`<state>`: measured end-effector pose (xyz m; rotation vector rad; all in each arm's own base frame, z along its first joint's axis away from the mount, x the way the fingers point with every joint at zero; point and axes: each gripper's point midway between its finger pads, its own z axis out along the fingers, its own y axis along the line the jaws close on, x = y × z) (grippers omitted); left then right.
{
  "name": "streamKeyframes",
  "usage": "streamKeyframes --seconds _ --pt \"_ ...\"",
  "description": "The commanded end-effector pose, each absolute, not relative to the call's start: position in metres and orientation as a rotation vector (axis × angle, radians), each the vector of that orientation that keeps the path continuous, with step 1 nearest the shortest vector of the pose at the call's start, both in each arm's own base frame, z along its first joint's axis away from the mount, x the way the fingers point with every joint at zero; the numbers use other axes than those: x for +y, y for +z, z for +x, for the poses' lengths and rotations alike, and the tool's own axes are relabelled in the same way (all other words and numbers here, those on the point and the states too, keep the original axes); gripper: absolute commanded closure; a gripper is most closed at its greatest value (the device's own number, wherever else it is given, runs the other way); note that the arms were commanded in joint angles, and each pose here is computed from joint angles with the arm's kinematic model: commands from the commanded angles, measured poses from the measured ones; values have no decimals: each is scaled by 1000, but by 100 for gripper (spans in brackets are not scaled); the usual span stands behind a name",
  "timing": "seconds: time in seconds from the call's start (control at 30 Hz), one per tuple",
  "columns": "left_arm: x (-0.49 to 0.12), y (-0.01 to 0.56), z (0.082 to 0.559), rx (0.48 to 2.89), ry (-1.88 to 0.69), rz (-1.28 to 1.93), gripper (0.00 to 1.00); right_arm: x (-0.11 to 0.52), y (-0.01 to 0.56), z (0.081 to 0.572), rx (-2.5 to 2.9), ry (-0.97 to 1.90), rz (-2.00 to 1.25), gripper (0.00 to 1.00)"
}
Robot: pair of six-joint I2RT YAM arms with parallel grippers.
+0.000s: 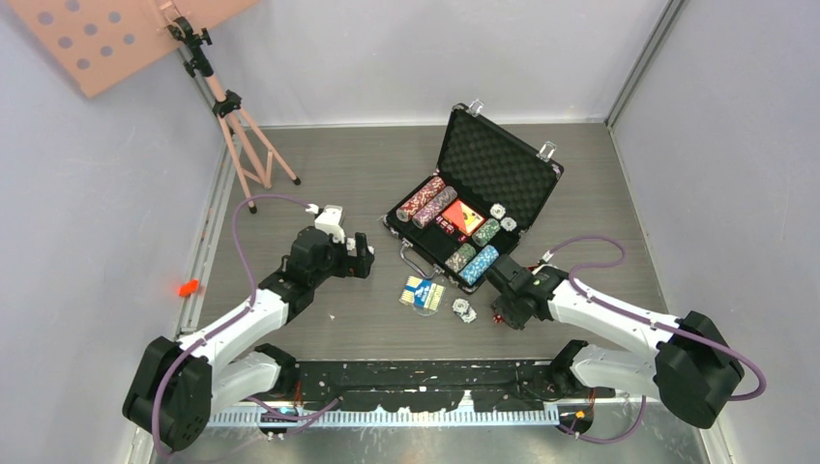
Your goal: Pack up texas hold em set
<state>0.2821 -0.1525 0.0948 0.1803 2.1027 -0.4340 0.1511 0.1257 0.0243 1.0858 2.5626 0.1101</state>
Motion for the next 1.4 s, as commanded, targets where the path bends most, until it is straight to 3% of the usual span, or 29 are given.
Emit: streamKeyframes --seconds 0.0,0.4,0.87,1.37 --pt "-156 113 289 2043 -439 196 0 125 30 160 2515 105 1091 68" --pt "-156 113 289 2045 -439 196 0 126 62 171 2499 106 995 77" --pt "-157 113 289 2047 -445 198 0 159 154 267 2323 266 796 81" --pt "-157 112 289 2049 -442 198 0 211 112 360 2434 288 636 83"
